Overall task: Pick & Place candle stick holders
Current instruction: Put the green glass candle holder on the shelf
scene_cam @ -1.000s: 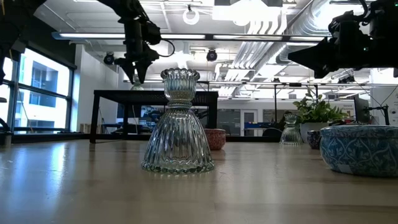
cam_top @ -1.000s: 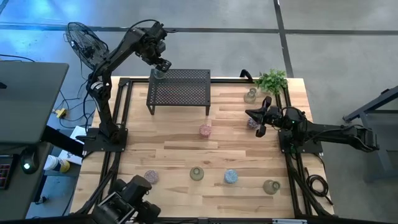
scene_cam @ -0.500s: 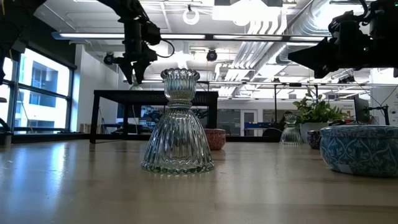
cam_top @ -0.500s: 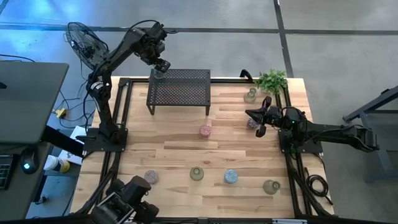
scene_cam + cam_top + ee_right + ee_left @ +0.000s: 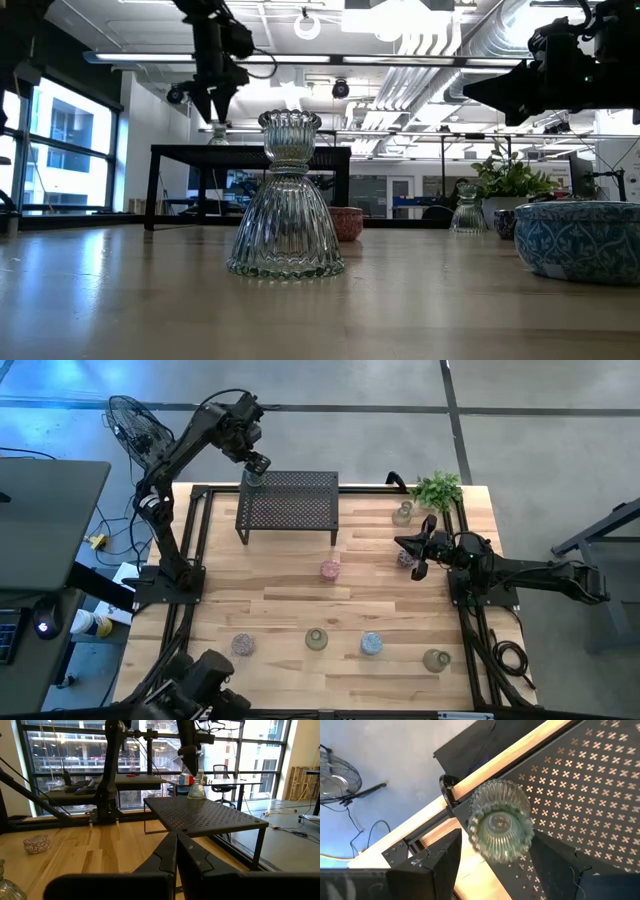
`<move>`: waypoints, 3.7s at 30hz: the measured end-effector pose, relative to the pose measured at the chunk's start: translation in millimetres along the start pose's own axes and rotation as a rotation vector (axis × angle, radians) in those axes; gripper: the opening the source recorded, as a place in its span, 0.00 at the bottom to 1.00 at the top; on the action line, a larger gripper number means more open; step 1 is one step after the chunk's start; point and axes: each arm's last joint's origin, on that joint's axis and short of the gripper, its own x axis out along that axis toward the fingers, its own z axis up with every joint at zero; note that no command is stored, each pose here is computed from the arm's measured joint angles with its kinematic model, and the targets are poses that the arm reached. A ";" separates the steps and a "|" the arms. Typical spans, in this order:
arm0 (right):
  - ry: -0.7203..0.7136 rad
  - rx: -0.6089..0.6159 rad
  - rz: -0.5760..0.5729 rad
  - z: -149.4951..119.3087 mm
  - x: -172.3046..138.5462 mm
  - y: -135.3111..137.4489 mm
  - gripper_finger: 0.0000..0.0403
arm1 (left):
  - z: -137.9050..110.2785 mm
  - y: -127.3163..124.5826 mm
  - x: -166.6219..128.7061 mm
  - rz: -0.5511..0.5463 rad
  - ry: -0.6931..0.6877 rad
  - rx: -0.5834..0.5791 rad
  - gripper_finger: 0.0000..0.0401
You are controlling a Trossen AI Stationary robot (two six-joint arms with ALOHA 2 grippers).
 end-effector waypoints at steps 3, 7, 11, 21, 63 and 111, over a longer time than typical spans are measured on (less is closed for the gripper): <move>0.000 -0.002 0.000 0.0 0.0 0.0 0.00 | -8.2 2.3 -20.2 0.003 -0.050 0.009 0.55; 0.000 -0.004 0.000 0.0 0.0 0.0 0.00 | -22.8 -0.6 -53.3 0.040 -0.146 0.028 0.50; 0.000 -0.004 -0.001 0.0 0.0 0.0 0.00 | -43.9 -19.1 -86.5 0.032 -0.248 0.090 0.38; 0.000 0.003 -0.001 0.0 0.0 -0.1 0.00 | -125.9 -112.6 -76.3 -0.210 -0.688 0.382 0.04; 0.516 0.316 -0.268 53.8 29.7 48.5 0.00 | -270.9 -139.3 81.2 -0.798 -1.238 0.466 0.01; 0.834 0.367 -0.339 34.6 77.9 102.5 0.00 | -272.2 -141.1 81.5 -0.888 -1.179 0.465 0.01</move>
